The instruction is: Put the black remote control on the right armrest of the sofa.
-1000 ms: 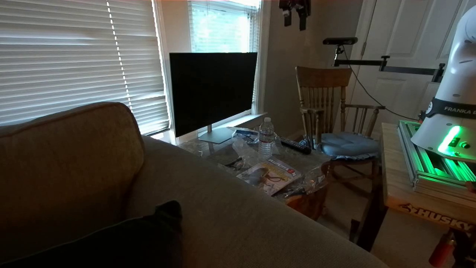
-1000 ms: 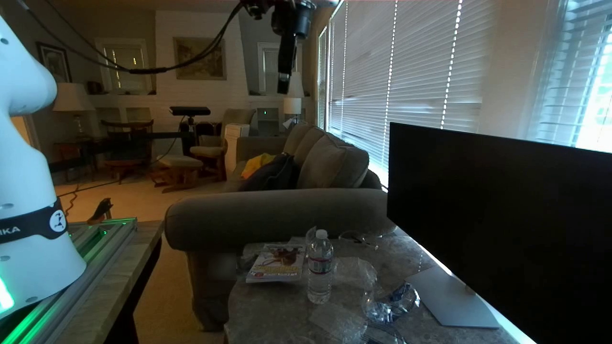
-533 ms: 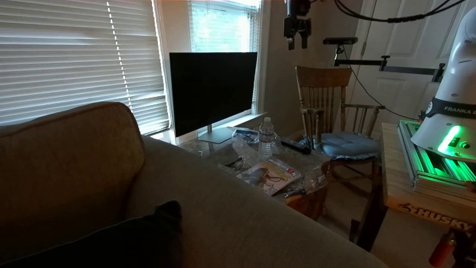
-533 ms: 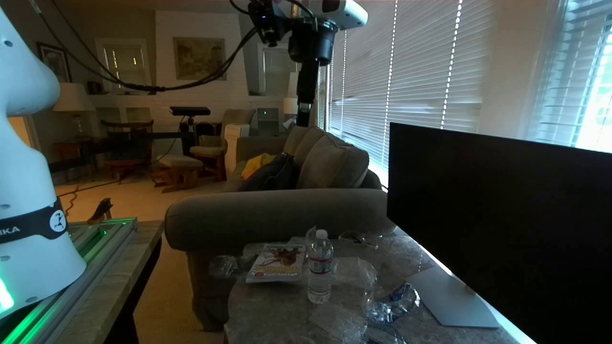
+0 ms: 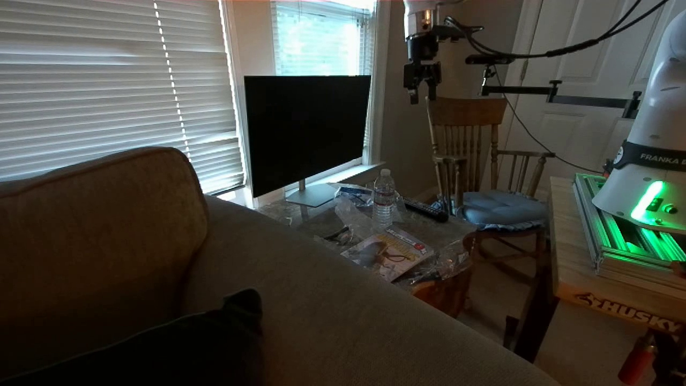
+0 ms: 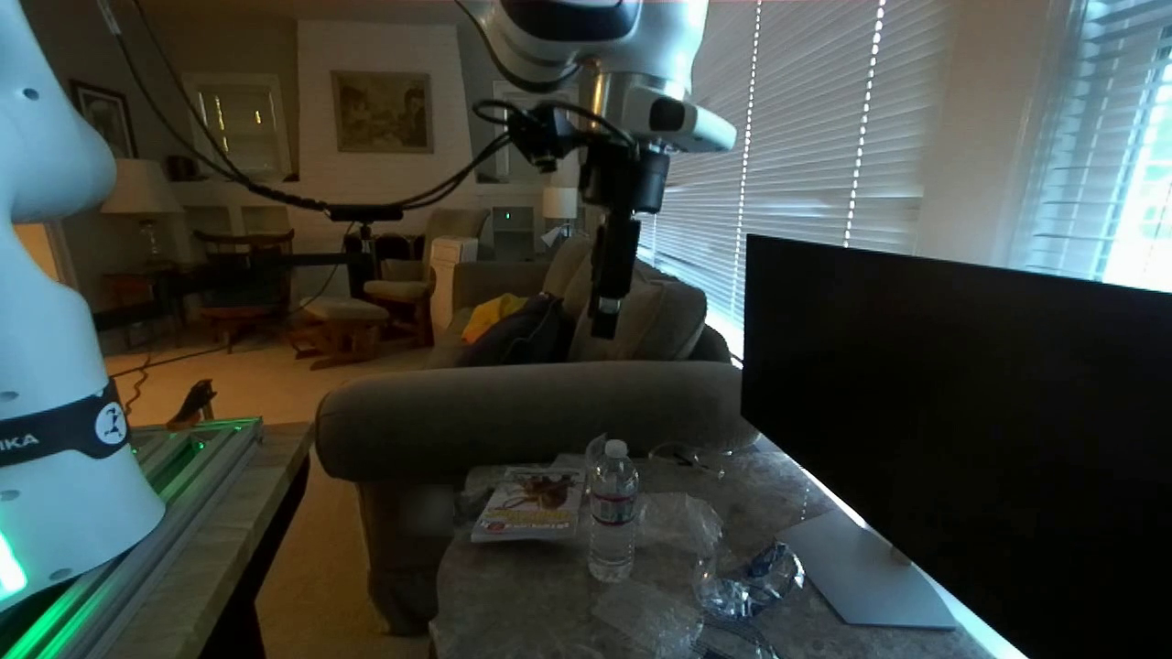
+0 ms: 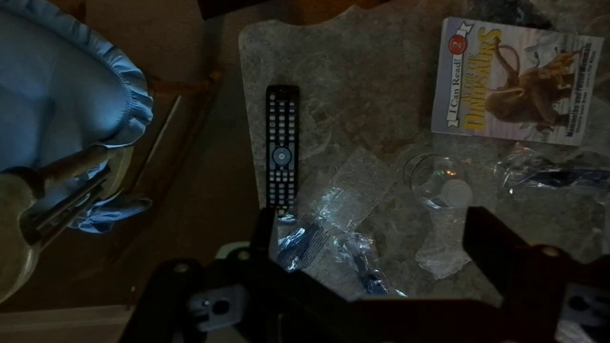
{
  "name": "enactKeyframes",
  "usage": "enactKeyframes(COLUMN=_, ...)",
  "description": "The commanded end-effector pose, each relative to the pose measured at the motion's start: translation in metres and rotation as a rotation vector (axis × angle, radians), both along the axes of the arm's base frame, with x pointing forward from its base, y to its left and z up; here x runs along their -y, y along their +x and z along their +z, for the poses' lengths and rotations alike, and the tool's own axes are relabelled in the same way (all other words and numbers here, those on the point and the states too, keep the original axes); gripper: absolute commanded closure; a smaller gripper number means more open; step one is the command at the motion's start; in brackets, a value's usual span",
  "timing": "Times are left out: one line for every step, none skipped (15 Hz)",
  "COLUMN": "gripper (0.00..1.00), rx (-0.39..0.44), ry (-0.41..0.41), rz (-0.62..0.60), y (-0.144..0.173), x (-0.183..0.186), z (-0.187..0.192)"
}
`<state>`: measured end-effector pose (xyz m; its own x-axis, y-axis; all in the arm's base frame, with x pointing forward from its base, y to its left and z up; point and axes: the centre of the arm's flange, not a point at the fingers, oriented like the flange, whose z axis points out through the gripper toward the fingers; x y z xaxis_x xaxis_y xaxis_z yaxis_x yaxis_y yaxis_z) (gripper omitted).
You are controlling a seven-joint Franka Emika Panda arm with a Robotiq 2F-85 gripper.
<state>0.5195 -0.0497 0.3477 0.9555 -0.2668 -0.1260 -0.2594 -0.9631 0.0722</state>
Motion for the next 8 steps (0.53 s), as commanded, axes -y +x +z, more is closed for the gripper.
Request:
enactKeyframes(gripper=0.00, rx=-0.008, ry=0.004, rz=-0.062, y=0.014, x=0.013, z=-0.050)
enactKeyframes(gripper=0.00, rx=-0.012, ry=0.012, rz=-0.080, y=0.017, x=0.016, z=-0.063)
enactKeyframes(gripper=0.00, rx=-0.006, ry=0.025, rz=-0.103, y=0.020, x=0.019, z=-0.077)
enactKeyframes(gripper=0.00, rx=0.002, ry=0.038, rz=-0.127, y=0.024, x=0.021, z=-0.092)
enactKeyframes(gripper=0.00, rx=0.007, ry=0.048, rz=-0.146, y=0.028, x=0.023, z=-0.105)
enactKeyframes(gripper=0.00, rx=0.017, ry=0.061, rz=-0.169, y=0.032, x=0.027, z=-0.119)
enactKeyframes(gripper=0.00, rx=0.025, ry=0.065, rz=-0.196, y=0.034, x=0.030, z=-0.134)
enactKeyframes(gripper=0.00, rx=0.038, ry=0.070, rz=-0.208, y=0.036, x=0.034, z=-0.148)
